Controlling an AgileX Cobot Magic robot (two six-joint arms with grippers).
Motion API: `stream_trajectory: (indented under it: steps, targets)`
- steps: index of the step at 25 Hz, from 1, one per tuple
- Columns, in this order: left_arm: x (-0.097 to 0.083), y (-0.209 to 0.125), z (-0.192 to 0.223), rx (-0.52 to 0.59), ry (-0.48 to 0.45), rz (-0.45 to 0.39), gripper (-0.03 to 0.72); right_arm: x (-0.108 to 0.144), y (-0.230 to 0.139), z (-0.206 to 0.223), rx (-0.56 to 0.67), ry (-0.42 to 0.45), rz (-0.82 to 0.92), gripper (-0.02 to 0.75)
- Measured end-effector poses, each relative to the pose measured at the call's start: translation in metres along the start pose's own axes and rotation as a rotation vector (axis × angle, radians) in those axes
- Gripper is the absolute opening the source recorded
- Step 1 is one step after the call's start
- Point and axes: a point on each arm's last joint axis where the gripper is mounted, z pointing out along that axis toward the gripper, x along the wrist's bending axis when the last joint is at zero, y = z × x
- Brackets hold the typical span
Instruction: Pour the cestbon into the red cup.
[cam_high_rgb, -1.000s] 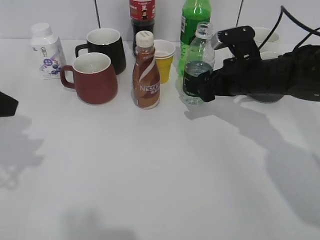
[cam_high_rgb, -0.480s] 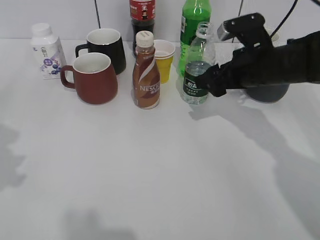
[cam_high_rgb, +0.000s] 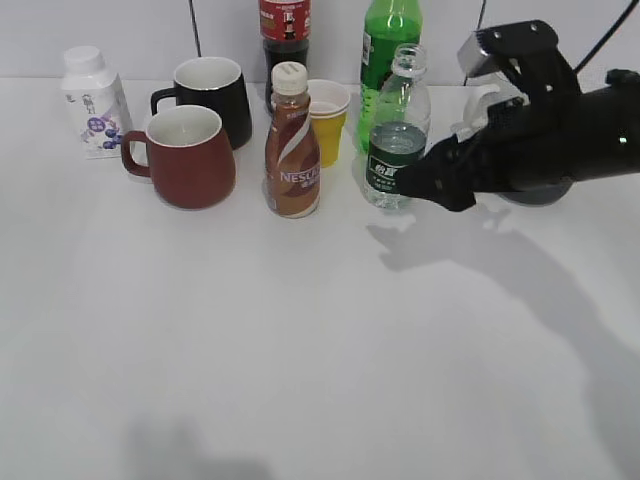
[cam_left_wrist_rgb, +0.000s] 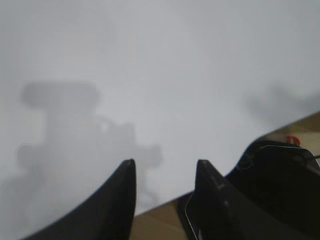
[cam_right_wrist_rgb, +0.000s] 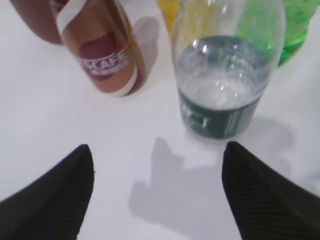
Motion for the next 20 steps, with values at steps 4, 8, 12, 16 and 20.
stream_trajectory:
  steps: [4, 8, 12, 16, 20]
  targets:
    - [-0.004, -0.027, -0.008, -0.022, -0.005, -0.007, 0.3, 0.004, -0.011, -0.01, 0.006, -0.023, 0.015, 0.594]
    - [-0.007, -0.057, -0.008, -0.061, -0.007, -0.012, 0.3, 0.005, -0.016, -0.022, -0.016, -0.095, 0.01, 0.594]
    - [-0.009, -0.074, -0.018, -0.157, -0.001, -0.01, 0.3, 0.008, -0.017, -0.037, -0.049, -0.142, -0.012, 0.589]
    - [-0.011, -0.084, -0.026, -0.251, 0.006, -0.007, 0.3, 0.009, -0.02, -0.046, -0.064, -0.187, -0.061, 0.554]
    - [-0.011, -0.088, -0.029, -0.304, 0.011, -0.005, 0.3, 0.01, -0.024, -0.055, -0.079, -0.231, -0.084, 0.534]
